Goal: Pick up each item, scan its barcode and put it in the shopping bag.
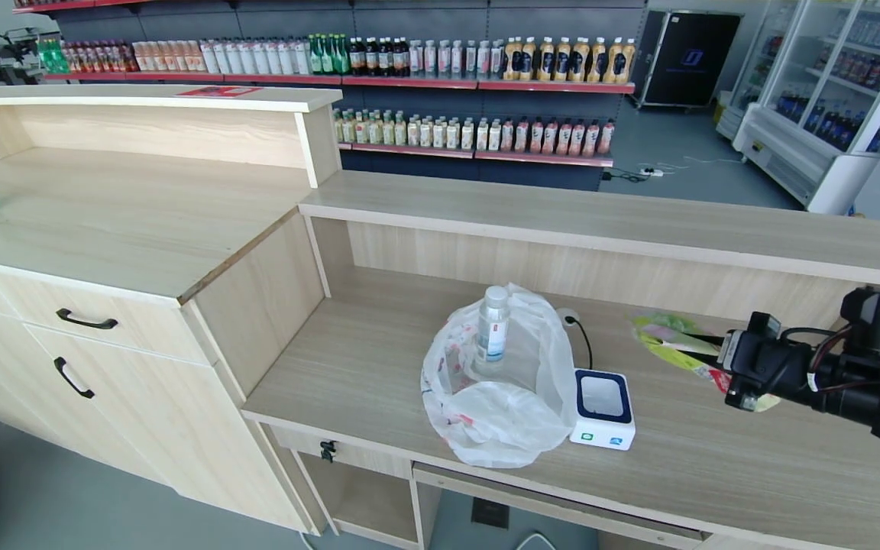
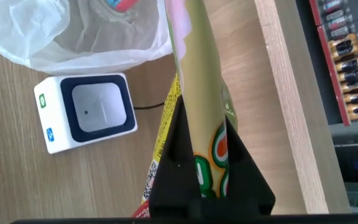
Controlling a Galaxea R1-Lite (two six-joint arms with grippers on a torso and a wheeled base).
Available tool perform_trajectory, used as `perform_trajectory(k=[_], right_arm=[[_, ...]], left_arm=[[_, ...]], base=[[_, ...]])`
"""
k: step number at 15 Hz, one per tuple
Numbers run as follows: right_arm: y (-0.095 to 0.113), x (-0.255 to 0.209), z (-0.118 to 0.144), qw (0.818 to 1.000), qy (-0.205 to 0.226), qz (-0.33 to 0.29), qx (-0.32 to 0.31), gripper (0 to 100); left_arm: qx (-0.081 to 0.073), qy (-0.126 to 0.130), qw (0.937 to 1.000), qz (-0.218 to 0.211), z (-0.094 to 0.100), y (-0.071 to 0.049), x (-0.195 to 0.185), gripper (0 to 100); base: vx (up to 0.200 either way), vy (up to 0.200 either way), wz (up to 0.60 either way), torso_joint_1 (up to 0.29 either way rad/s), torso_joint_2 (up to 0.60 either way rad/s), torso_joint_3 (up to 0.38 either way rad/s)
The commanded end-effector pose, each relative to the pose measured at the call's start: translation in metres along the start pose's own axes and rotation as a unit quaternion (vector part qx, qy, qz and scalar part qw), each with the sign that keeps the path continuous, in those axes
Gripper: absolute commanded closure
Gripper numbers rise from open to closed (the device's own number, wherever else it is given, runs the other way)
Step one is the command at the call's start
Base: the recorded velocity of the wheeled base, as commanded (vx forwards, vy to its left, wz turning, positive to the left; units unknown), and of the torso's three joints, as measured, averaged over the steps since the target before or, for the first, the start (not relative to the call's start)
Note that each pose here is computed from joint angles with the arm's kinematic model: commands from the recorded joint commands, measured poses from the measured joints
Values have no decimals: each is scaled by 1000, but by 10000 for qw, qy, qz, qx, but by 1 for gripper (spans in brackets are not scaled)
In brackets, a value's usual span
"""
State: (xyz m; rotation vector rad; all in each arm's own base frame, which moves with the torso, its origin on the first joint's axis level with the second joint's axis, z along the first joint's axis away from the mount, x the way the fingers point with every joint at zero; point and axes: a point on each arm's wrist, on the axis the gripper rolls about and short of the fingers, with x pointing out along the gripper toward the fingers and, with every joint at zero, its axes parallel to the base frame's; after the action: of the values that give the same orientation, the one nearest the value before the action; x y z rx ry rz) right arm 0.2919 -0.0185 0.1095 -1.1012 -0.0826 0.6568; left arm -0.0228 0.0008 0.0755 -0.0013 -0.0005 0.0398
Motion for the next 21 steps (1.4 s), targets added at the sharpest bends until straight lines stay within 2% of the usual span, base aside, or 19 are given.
perform_trajectory(k=[1,4,10,15,21], right_arm=[[7,1,-5,9999,60,112,5,100],[10,-2,-17,9996,124,174,-209,100],[17,-6,-29,9958,-230,387,-791,100],[29,5,-34,9923,-517,654,-920,100],[35,20,-45,9918,-555,745,-880,100]], left_arm=[[-1,2,10000,0,0,0,0,0],[-1,2,10000,0,0,0,0,0],[-1,2,10000,0,0,0,0,0],[-1,2,10000,0,0,0,0,0],[-9,2,10000,0,0,0,0,0]], base=[[0,0,0,0,0,0],[0,0,0,0,0,0],[0,0,0,0,0,0],[0,0,0,0,0,0],[0,0,0,0,0,0]])
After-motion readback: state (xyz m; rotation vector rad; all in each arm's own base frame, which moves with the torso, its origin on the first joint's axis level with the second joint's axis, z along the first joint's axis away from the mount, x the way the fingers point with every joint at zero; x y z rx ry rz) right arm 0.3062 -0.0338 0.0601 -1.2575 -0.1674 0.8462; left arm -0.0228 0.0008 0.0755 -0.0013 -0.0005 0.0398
